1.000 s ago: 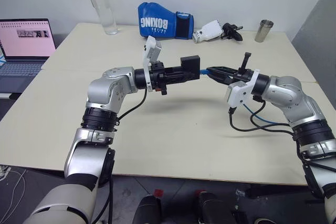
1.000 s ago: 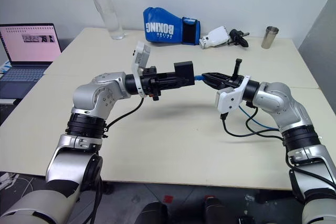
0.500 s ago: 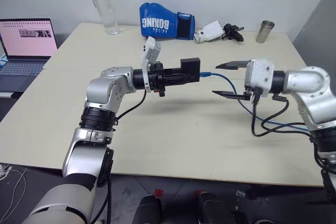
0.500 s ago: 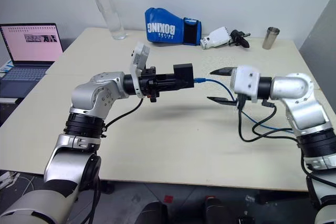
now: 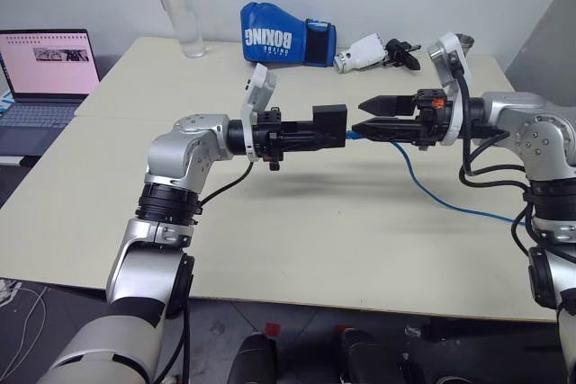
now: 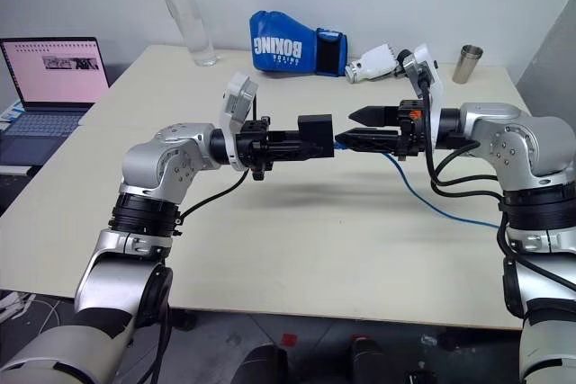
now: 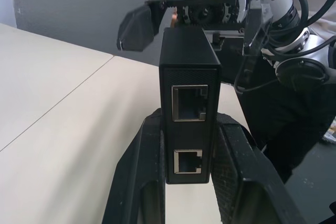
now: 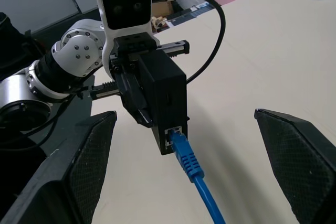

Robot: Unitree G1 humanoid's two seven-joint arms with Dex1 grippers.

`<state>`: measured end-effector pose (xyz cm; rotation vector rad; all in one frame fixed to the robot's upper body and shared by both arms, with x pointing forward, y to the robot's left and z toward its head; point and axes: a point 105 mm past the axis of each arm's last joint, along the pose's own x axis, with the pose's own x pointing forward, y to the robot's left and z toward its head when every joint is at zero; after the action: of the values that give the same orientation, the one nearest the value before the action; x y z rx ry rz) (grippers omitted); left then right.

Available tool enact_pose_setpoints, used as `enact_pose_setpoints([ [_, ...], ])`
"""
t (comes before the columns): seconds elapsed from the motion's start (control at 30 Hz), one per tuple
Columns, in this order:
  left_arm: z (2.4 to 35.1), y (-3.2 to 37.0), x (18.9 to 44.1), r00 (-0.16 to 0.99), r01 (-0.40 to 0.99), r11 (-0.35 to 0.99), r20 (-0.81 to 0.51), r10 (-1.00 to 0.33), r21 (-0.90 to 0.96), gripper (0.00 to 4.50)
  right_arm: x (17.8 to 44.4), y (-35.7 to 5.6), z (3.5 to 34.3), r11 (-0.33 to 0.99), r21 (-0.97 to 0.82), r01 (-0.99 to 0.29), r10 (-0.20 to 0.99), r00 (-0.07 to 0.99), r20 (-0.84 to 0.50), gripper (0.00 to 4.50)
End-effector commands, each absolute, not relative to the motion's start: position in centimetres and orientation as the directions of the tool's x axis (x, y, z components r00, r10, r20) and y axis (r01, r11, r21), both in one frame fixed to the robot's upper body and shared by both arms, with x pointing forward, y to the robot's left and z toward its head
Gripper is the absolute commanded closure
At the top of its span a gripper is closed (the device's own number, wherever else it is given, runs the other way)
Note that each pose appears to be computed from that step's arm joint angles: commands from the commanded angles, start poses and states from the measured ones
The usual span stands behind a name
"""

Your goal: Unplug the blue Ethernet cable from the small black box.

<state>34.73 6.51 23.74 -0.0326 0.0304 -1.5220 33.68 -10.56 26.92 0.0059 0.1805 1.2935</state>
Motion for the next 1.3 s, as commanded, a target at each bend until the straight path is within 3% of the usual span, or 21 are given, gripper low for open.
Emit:
enact_pose_setpoints([
  [0.03,26.1,6.3,33.9,0.004,0.999,0.005,0.011,-1.000,0.035,3.71,33.1,-10.3,27.1,0.241,0.072,-0.968,0.965,0.231,-0.128,0.04],
  [0.37,26.0,6.1,33.8,-0.002,0.999,-0.002,0.002,-1.000,0.036,3.71,33.1,-9.9,26.1,0.230,0.074,-0.970,0.965,0.218,-0.148,0.04],
  [0.53,26.1,6.1,33.9,0.000,0.999,0.000,0.003,-1.000,0.034,3.71,33.3,-10.0,25.9,0.238,0.075,-0.968,0.964,0.226,-0.142,0.93],
  [1.0,25.5,6.3,33.7,-0.003,1.000,-0.004,-0.020,-1.000,0.025,3.71,33.4,-10.1,26.1,0.223,0.096,-0.970,0.969,0.210,-0.129,4.37],
  [1.3,25.3,6.4,33.5,-0.016,0.999,-0.017,-0.036,-0.999,0.030,3.71,33.5,-10.4,26.1,0.221,0.095,-0.971,0.968,0.207,-0.143,4.41],
])
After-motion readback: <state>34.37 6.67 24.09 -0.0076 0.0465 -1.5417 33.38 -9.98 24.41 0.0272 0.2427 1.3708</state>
